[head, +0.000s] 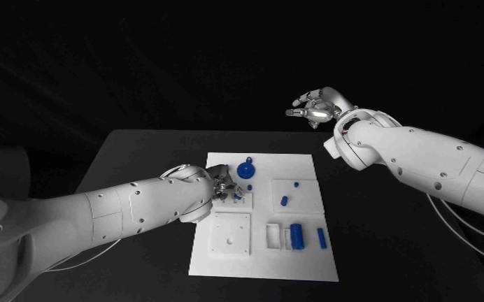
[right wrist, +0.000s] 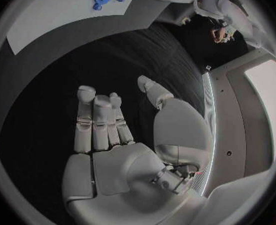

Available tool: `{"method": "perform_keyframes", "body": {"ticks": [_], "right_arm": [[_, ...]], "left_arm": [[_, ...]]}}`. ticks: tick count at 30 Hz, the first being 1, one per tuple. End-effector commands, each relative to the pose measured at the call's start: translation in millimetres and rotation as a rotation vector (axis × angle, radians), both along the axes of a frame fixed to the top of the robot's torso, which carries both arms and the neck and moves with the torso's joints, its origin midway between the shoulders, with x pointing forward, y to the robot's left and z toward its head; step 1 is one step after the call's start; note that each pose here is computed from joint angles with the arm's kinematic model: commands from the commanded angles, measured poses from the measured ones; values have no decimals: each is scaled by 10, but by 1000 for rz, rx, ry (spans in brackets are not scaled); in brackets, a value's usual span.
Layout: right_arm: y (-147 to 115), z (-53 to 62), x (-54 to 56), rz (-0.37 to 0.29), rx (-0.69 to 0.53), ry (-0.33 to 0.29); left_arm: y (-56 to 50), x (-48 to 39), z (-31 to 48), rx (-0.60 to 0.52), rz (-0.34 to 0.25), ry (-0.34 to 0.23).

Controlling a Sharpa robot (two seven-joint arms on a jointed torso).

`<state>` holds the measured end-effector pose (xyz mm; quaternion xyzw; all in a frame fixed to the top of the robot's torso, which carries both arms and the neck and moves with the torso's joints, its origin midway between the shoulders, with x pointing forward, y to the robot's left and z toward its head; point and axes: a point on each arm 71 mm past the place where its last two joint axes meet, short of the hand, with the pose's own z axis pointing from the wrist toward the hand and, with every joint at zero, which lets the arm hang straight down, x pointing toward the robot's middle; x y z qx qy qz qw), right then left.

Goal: Assemble the parts on the task board

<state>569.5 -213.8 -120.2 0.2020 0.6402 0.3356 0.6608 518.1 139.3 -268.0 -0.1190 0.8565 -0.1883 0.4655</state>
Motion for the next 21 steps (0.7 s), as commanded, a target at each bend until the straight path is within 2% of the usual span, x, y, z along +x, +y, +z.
{"method": "perform_keyframes", "body": {"ticks": [1,10,21], "right_arm": [[14,-7,3,13,-3,9],[5,-11,6,11,-3,13],[7,-20,10,11,-4,17]], "left_arm": [[0,2,-1,15,2,-8],[18,-16,-72,24,6,10],[57,2,-79,32,12,7]]}}
